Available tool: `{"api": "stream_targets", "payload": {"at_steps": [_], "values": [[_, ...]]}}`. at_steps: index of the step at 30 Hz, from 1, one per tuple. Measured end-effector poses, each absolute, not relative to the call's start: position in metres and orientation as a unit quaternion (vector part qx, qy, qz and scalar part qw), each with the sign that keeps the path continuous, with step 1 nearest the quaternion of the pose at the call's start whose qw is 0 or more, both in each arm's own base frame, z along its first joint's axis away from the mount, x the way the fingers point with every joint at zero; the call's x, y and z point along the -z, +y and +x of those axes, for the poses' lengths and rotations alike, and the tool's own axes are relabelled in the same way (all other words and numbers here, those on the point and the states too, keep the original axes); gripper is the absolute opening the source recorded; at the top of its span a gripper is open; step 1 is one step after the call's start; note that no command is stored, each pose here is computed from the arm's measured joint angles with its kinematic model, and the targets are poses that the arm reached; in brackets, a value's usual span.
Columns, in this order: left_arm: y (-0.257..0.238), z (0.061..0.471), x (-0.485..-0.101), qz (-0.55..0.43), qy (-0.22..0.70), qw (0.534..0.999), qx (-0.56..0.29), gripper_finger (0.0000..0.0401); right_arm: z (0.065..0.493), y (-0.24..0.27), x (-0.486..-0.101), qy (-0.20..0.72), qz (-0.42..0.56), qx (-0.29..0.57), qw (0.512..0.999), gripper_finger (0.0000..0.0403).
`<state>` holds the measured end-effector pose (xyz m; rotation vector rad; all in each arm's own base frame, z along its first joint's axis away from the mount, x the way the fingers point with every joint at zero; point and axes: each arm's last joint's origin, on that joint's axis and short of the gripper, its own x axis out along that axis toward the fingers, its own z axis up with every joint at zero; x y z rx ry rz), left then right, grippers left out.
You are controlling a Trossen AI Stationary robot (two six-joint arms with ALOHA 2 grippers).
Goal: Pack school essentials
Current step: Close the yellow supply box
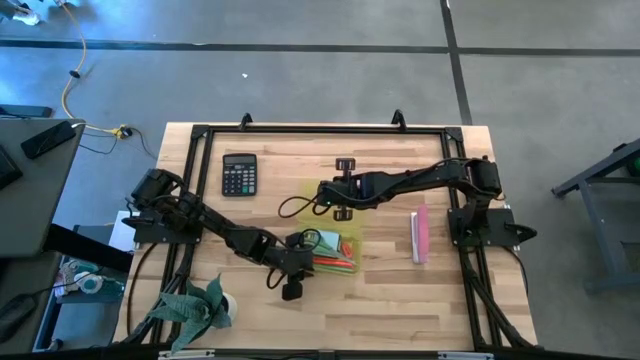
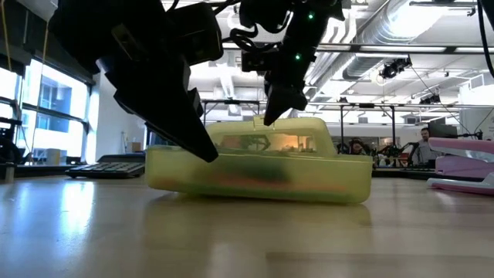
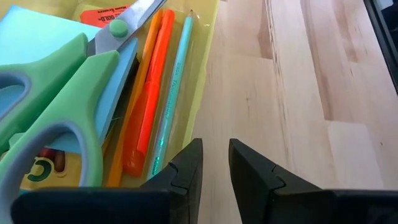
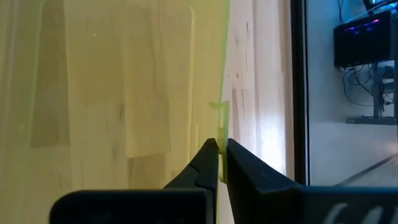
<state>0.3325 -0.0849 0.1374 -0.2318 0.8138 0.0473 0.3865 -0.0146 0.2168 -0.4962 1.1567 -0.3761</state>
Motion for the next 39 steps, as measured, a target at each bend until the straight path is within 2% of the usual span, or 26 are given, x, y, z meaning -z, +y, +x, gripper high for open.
{"api": "stream_targets", "payload": {"at_steps": [26,39], "values": [[-0.087,0.331,-0.136,-0.1,0.414,0.905,0.02,0.0073,0.386,-0.011,-0.217,0.539,-0.228,0.17,0.793,0.0007],[-0.085,0.333,-0.139,-0.109,0.413,0.904,0.029,0.0171,0.376,-0.007,-0.241,0.516,-0.219,0.174,0.81,0.0007]]}}
